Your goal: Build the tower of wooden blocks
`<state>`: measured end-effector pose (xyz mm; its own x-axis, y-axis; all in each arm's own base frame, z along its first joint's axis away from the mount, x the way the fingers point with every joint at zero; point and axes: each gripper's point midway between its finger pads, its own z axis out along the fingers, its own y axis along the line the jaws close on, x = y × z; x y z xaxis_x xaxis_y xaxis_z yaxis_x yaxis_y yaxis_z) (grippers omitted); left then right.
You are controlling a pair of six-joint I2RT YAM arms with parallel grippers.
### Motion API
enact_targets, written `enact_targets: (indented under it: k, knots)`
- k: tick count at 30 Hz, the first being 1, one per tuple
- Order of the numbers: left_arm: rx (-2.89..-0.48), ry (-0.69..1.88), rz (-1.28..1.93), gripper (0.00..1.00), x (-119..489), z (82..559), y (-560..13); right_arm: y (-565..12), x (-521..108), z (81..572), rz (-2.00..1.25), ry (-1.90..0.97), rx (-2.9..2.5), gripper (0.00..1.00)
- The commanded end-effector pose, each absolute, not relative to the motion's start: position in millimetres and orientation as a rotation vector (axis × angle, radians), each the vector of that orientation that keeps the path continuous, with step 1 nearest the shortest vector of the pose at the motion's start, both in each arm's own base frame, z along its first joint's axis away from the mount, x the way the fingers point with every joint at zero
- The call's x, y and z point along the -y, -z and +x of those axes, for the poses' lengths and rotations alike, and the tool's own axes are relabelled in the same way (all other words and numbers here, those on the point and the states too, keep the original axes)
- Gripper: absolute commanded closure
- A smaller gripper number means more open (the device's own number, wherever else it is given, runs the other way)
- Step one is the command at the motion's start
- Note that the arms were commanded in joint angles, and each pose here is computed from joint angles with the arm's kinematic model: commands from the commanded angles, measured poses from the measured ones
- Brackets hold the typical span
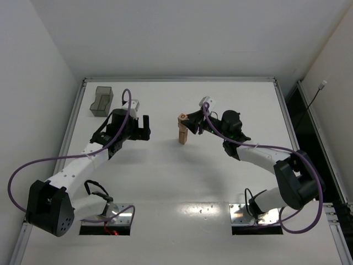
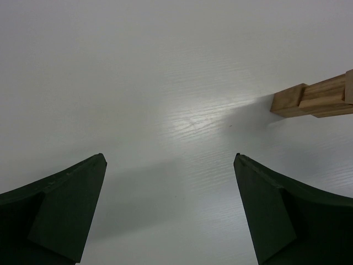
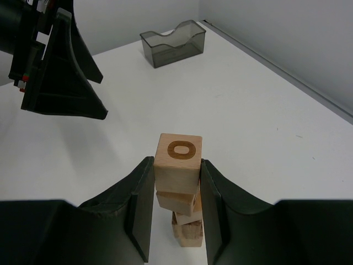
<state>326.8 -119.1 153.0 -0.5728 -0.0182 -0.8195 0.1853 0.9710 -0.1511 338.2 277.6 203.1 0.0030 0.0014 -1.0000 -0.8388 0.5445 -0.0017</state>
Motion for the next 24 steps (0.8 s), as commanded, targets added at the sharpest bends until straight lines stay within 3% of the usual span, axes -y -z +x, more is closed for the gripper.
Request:
enact_targets:
  k: [1, 19, 24]
  knots:
    - [-2.087, 0.303, 0.116, 0.0, 128.6, 339.8, -179.8, -210.6, -278.1, 340.3, -0.775, -0.775, -1.385, 1.0]
    - [-2.096, 0.301, 0.117, 0.0, 128.8, 340.3, -176.7, -204.9, -279.5, 343.0, -0.777, -0.778, -1.404, 0.99]
    - [-2.087, 0.303, 0.116, 0.0, 129.3, 341.7, -178.5, -201.1, -279.0, 345.0, -0.771, -0.772, -1.416, 0.92]
